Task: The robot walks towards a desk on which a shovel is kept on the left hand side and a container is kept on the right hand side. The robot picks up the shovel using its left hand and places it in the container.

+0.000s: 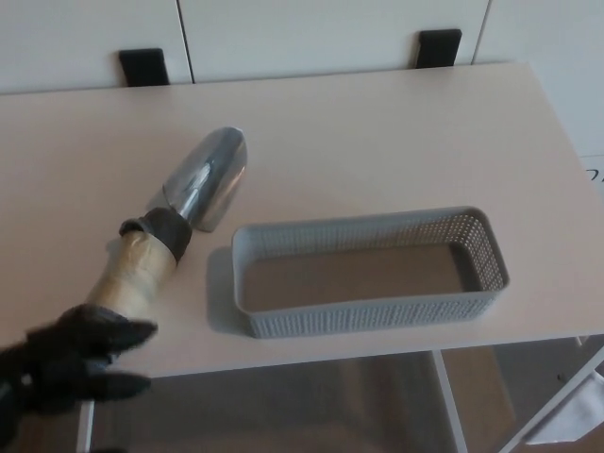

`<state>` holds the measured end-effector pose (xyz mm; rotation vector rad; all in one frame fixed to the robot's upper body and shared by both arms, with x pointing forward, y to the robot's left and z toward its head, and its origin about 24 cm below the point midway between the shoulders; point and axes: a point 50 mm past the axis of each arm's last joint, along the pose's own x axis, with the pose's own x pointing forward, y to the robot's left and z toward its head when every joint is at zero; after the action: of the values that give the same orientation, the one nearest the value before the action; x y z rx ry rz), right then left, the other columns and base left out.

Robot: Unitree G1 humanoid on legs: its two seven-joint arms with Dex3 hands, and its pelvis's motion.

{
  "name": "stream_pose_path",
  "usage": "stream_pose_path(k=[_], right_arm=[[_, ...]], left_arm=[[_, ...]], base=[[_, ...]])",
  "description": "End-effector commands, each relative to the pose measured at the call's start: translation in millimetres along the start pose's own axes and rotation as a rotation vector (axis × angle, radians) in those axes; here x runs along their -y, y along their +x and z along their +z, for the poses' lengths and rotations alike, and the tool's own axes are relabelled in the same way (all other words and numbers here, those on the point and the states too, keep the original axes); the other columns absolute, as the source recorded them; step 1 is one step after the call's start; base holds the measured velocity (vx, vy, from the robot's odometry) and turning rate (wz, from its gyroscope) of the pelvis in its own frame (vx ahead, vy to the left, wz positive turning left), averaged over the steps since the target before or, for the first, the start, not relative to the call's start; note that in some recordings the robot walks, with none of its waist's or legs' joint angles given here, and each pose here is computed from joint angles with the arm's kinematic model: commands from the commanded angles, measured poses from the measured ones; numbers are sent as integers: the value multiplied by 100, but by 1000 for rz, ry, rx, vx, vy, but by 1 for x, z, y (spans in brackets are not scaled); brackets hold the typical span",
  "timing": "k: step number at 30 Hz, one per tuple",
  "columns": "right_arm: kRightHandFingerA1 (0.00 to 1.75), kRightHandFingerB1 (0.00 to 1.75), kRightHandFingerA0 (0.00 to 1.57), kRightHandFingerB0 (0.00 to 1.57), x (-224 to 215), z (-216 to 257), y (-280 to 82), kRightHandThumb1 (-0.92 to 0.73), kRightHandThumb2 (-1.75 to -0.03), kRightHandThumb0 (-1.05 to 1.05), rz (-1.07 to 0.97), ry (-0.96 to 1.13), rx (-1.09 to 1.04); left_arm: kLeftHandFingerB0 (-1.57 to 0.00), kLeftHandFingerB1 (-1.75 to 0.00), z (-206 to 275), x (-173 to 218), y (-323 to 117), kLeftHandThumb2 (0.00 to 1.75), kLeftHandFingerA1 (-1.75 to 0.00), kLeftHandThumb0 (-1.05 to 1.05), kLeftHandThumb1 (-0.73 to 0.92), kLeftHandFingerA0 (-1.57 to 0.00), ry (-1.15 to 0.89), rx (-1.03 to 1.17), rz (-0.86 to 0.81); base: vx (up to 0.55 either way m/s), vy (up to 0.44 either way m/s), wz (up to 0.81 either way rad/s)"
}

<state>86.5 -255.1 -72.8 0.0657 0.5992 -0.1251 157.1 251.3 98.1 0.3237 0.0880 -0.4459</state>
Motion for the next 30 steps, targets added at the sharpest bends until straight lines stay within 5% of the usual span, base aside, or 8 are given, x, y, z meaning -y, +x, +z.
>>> stream_pose_path(k=[1,7,8,9,10,12,13,30], right_arm=[[51,47,84,65,9,13,3,-46,-52,-32,-22,-19,28],[50,47,86,69,9,15,6,-44,-52,-35,-20,-20,36],[50,47,87,67,9,15,6,-45,-52,-34,-22,-19,33],[50,47,87,67,8,15,6,-46,-52,-33,-22,-22,32],[50,47,88,67,8,14,6,-45,-52,-34,-24,-23,28],[50,47,88,68,9,15,6,-45,-52,-33,-25,-14,29],[50,47,89,69,9,15,7,-44,-52,-33,-21,-15,34],[50,47,89,68,6,17,7,-45,-52,-34,-14,-29,42]], left_arm=[[-36,-43,206,-64,-9,68,-48,-51,39,-47,415,879,399],[-17,-37,170,-88,56,71,-43,-61,43,-23,662,486,515],[-6,-49,163,-90,65,87,-51,-29,29,-7,684,430,501],[-16,-27,159,-91,71,56,-32,-56,51,-21,691,391,490],[0,-47,149,-93,82,87,-48,-31,30,-1,698,322,468],[0,-47,141,-93,90,87,-49,-33,29,-1,739,265,459],[-7,-28,135,-92,96,75,-37,-70,45,-4,748,226,454],[-4,-13,54,-49,127,80,-24,-69,43,-2,731,-126,343]], base=[[0,0,0],[0,0,0],[0,0,0],[0,0,0],[0,0,0],[0,0,0],[0,0,0],[0,0,0]])
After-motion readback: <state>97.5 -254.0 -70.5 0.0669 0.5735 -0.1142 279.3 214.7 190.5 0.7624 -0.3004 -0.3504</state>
